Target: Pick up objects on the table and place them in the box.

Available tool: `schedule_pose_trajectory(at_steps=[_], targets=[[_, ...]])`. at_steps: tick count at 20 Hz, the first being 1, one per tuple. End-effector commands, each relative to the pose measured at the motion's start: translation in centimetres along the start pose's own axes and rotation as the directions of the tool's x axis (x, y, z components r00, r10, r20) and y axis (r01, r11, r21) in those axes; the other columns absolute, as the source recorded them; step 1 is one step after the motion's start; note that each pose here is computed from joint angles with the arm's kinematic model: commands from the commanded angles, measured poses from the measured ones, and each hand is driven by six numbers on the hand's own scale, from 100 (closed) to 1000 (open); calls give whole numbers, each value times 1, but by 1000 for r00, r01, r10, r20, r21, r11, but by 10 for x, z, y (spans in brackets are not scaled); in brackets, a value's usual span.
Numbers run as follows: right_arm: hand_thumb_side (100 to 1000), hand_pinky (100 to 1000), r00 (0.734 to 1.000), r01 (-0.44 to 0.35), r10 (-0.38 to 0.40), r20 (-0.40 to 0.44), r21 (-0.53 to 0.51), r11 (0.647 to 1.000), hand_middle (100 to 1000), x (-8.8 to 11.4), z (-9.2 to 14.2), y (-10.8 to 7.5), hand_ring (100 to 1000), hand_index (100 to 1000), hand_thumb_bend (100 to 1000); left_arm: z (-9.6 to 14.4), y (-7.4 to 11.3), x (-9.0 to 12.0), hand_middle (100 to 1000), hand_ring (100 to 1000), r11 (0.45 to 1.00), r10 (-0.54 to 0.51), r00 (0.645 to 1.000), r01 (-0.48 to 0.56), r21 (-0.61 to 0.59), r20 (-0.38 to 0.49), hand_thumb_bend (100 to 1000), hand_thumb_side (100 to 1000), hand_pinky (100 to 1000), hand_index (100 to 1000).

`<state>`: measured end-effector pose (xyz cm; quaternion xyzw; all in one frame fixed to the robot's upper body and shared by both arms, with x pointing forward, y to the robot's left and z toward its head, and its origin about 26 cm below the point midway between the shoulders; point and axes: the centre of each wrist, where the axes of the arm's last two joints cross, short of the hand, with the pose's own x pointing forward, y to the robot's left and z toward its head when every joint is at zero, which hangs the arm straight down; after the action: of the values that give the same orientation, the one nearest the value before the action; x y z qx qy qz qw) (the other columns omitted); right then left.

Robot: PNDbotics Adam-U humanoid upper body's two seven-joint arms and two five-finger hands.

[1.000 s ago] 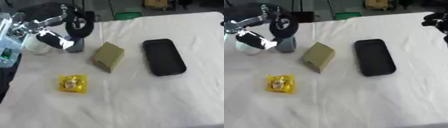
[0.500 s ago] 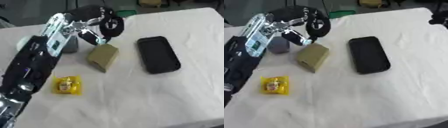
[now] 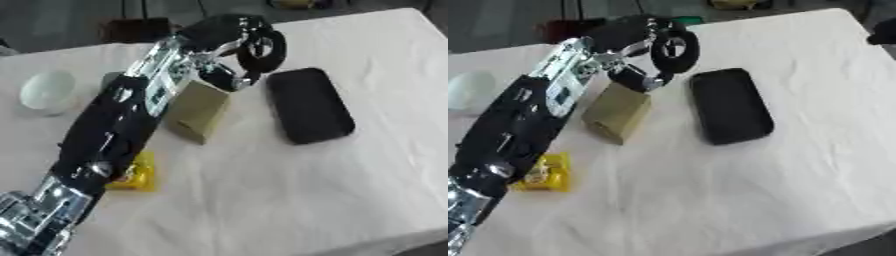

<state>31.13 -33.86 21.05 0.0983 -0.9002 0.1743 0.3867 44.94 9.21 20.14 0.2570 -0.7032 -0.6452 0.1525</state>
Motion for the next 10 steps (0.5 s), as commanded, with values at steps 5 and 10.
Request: schedule_pose_trajectory(at_steps=[5,10], targets=[[755,689,998,-4,1,63,44,999,812,13,-12,5,677,883,100,-19,-8,23,819,889,997,-72,993,72,-1,92,100,196,931,552],[756,689,998,-1,-3,70,54,999,812,14,-14,7,676,883,100,-25,-22,33,818,888,996,-85,989,89,-28,125,100,210,933,584]])
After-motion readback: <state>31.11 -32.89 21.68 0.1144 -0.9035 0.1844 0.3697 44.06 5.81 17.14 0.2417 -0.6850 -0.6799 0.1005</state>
